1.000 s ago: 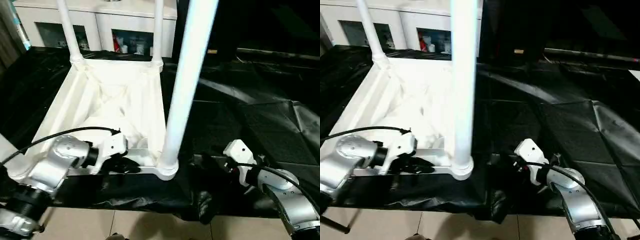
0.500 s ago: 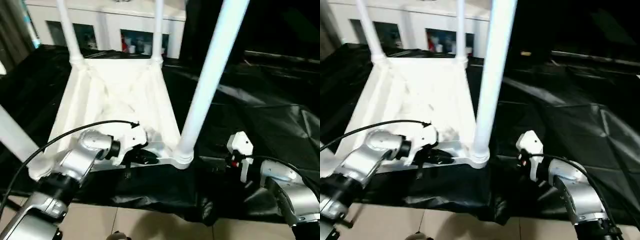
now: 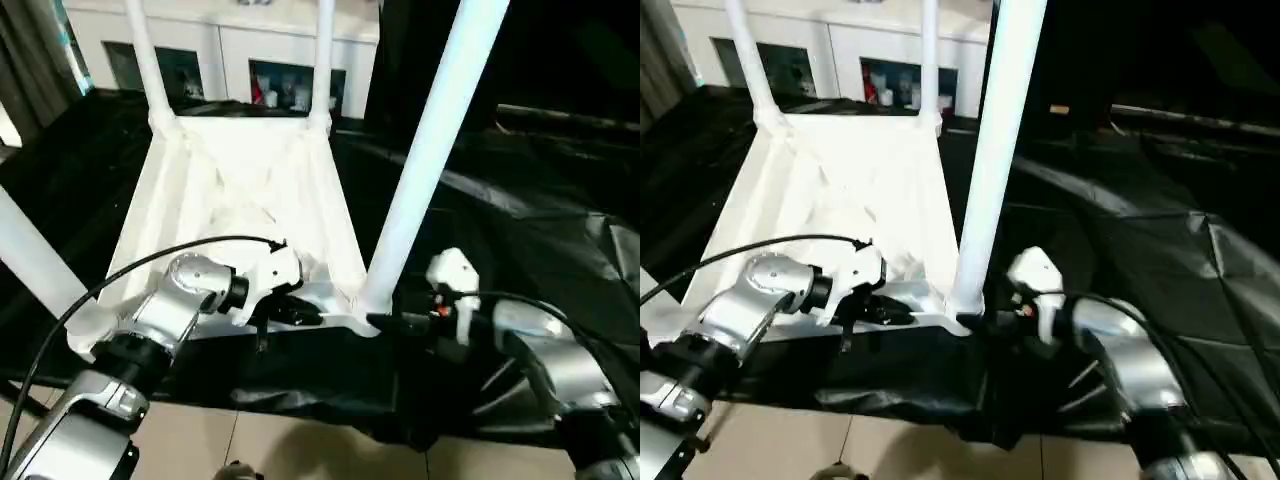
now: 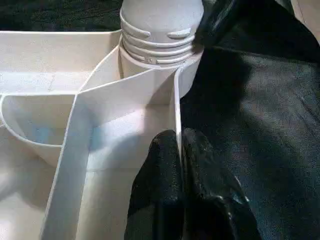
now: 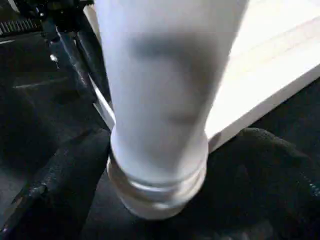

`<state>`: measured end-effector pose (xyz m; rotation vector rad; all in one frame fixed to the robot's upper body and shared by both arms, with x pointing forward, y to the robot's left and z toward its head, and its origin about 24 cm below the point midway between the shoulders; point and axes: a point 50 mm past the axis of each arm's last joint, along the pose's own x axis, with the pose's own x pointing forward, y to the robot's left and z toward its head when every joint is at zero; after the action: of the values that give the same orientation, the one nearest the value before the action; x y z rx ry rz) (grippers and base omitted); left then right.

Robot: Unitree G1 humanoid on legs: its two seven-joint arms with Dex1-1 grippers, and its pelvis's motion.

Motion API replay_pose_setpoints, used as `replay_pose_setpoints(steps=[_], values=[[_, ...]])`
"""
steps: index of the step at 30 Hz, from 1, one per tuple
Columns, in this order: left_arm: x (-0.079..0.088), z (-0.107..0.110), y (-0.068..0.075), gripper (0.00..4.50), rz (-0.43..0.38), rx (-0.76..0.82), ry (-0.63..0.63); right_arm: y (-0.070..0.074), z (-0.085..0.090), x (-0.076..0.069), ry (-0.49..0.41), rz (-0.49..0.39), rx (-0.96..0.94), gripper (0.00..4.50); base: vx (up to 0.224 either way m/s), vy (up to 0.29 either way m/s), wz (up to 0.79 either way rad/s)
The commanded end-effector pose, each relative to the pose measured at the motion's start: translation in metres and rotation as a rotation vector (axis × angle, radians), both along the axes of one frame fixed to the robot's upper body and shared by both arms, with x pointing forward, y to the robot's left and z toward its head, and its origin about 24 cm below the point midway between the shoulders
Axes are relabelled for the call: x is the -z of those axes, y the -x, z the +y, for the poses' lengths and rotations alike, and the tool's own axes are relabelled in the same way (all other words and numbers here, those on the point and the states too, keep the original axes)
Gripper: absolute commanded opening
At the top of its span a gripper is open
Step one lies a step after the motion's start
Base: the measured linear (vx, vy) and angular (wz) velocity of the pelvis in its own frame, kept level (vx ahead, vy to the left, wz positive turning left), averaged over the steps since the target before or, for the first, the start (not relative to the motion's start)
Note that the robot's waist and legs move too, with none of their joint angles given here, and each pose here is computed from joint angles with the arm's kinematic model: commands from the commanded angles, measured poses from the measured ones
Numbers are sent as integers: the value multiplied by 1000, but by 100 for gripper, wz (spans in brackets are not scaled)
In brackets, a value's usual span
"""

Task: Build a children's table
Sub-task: Rotate leg to tighten

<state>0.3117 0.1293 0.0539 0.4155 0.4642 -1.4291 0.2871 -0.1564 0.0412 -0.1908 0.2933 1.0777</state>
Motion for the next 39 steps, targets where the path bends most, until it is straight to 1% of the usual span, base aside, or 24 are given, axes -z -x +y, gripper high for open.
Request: replay_pose_setpoints(steps=[1, 4, 5, 7, 8, 11, 13, 14, 16, 17, 18, 22, 24, 26, 27, 28, 30, 31, 32, 34, 35, 36, 37, 39], values=[[-2, -6, -1, 0, -11, 40, -20, -3, 1, 0, 12, -7, -1, 445, 0, 0, 0], [-1, -6, -3, 0, -10, 38, -22, -7, 4, -1, 5, -8, -2, 445, 0, 0, 0], [-1, -6, -3, 0, -9, 37, -22, -7, 4, -1, 5, -9, -3, 429, 0, 0, 0], [-2, -5, -4, 0, -9, 36, -23, -8, 4, 0, 2, -9, -4, 429, 0, 0, 0], [-2, -5, -4, 0, -6, 36, -24, -9, 4, -1, -3, -9, -4, 401, 0, 0, 0], [-1, -3, -4, 0, 1, 38, -25, -10, 4, -1, -10, -7, -7, 389, 0, 0, 0], [-1, -3, -4, 0, 4, 39, -24, -10, 4, 0, -11, -5, -11, 359, 0, 0, 0], [-1, -3, -4, 0, 6, 39, -24, -10, 4, 1, -11, -3, -14, 359, 0, 0, 0], [-1, -1, -4, 0, 11, 40, -27, -9, 4, 2, -11, 2, -17, 337, 0, 0, 0], [-1, -1, -4, 0, 14, 41, -29, -9, 4, 3, -12, 3, -16, 337, 0, 0, 0], [-1, 0, -3, 0, 16, 41, -29, -10, 4, 3, -15, 4, -15, 320, 0, 0, 0], [-1, 0, -4, 0, 18, 36, -17, -10, 6, 3, -42, 7, -2, 289, 0, 0, 0], [0, -4, -7, 0, -4, -5, 1, -12, 8, 7, -65, 8, 56, 281, 0, 0, 0], [3, -10, -14, 0, -41, -83, -9, -17, 9, 14, -67, 12, 172, 277, 0, 0, 0], [4, -10, -14, 0, -45, -91, -11, -18, 9, 15, -66, 12, 185, 277, 0, 0, 0], [8, -23, -19, 0, -65, -170, -1, -21, 13, 25, -63, 25, 312, 276, 0, 0, 0], [11, -37, -22, 0, -61, -223, 22, -24, 19, 33, -70, 57, 437, 275, 0, 0, 0], [12, -41, -22, 0, -59, -235, 28, -25, 21, 35, -73, 68, 467, 275, 0, 0, 0], [16, -54, -25, 0, -73, -284, 10, -28, 30, 38, -75, 81, 565, 275, 0, 0, 0], [18, -60, -26, 0, -83, -314, -3, -30, 35, 40, -77, 91, 609, 275, 0, 0, 0], [19, -66, -27, 0, -92, -337, -7, -30, 44, 40, -74, 86, 605, 275, 0, 0, 0], [20, -73, -28, 0, -97, -353, -7, -28, 58, 39, -74, 71, 550, 275, 0, 0, 0], [20, -74, -28, 0, -98, -355, -7, -27, 60, 38, -74, 69, 541, 275, 0, 0, 0], [21, -80, -28, 0, -102, -350, -10, -25, 73, 36, -74, 43, 476, 275, 0, 0, 0]])
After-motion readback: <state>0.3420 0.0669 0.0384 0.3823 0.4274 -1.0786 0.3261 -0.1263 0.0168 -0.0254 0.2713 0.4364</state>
